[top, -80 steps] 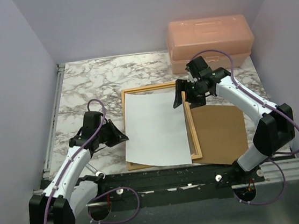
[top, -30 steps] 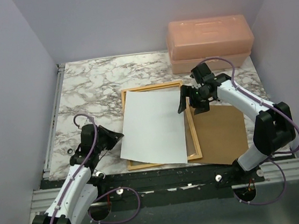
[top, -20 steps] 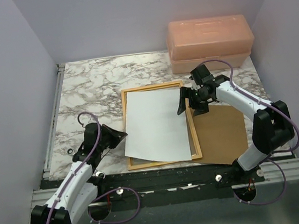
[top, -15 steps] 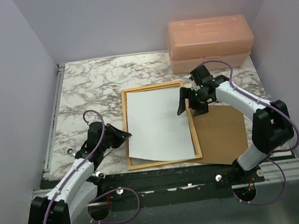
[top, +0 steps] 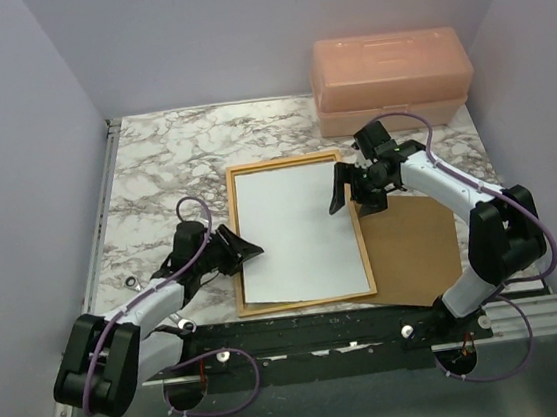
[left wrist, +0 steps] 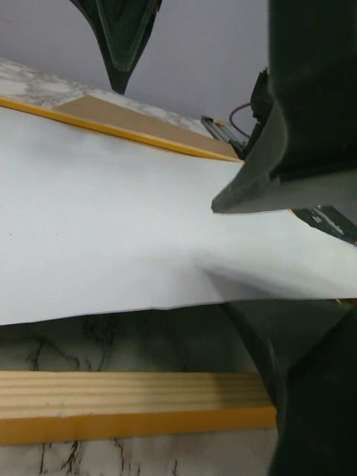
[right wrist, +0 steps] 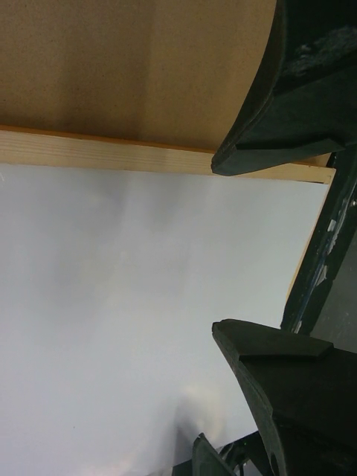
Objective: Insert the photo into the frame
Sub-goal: Turn over the photo from the photo frame.
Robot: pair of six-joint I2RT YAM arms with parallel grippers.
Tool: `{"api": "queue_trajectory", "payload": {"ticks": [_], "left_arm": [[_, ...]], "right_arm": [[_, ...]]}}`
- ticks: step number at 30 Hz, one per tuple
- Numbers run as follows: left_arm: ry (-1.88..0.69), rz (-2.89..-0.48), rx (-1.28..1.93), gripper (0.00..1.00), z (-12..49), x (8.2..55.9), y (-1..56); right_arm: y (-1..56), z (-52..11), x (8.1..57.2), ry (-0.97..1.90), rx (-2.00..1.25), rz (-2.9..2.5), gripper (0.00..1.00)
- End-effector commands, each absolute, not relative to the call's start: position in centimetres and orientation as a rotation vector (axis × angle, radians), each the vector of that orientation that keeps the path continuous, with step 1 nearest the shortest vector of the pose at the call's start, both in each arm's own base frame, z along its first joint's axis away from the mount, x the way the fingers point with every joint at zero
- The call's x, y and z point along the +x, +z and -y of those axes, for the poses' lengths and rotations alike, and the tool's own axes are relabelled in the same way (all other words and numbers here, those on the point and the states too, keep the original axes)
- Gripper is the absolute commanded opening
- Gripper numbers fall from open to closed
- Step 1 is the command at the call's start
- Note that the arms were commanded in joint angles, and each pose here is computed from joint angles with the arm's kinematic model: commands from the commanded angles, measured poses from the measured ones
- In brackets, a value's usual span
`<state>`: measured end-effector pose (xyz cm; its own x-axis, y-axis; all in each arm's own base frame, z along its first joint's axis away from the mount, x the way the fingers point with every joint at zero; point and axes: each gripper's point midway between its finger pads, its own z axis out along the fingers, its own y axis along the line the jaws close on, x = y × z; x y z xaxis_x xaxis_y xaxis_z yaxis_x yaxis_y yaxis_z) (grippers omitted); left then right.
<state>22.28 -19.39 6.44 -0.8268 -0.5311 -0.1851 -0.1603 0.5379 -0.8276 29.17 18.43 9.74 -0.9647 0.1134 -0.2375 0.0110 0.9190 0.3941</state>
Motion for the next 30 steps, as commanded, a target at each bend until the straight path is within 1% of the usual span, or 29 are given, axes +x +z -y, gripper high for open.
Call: {"api": "queue_trajectory", "payload": {"ticks": [1,3,5,6,19,22,30], "left_arm": [[-1.308,-2.324,-0.461,0.32,20.7,22.4,7.6],[-1.312,-2.322,-0.463,0.16,20.7,22.5,7.6],[-1.308,-2.317,-0.465,0.02,20.7,22.7,7.6],[-1.303,-2.314,-0.467,0.00,20.6,22.7,7.7],[-1.106,-2.190,-0.565,0.00,17.5,23.3,8.7],[-1.131,-2.182,-0.528,0.00,17.9,23.4,8.8],[-1.222,-2.262,-0.394,0.00,20.5,24.3,8.6]], "right_arm": [[9.6,-18.6,29.5,0.603,0.102,-2.819,0.86],[9.6,-18.5,29.5,0.600,0.104,-2.818,0.86],[9.6,-18.5,29.5,0.601,0.101,-2.817,0.86],[9.6,-18.5,29.5,0.599,0.100,-2.817,0.86],[9.2,-18.1,29.4,0.576,0.105,-2.823,0.86],[9.0,-18.1,29.4,0.575,0.107,-2.825,0.86],[8.7,-17.6,29.5,0.545,0.126,-2.827,0.86]]}}
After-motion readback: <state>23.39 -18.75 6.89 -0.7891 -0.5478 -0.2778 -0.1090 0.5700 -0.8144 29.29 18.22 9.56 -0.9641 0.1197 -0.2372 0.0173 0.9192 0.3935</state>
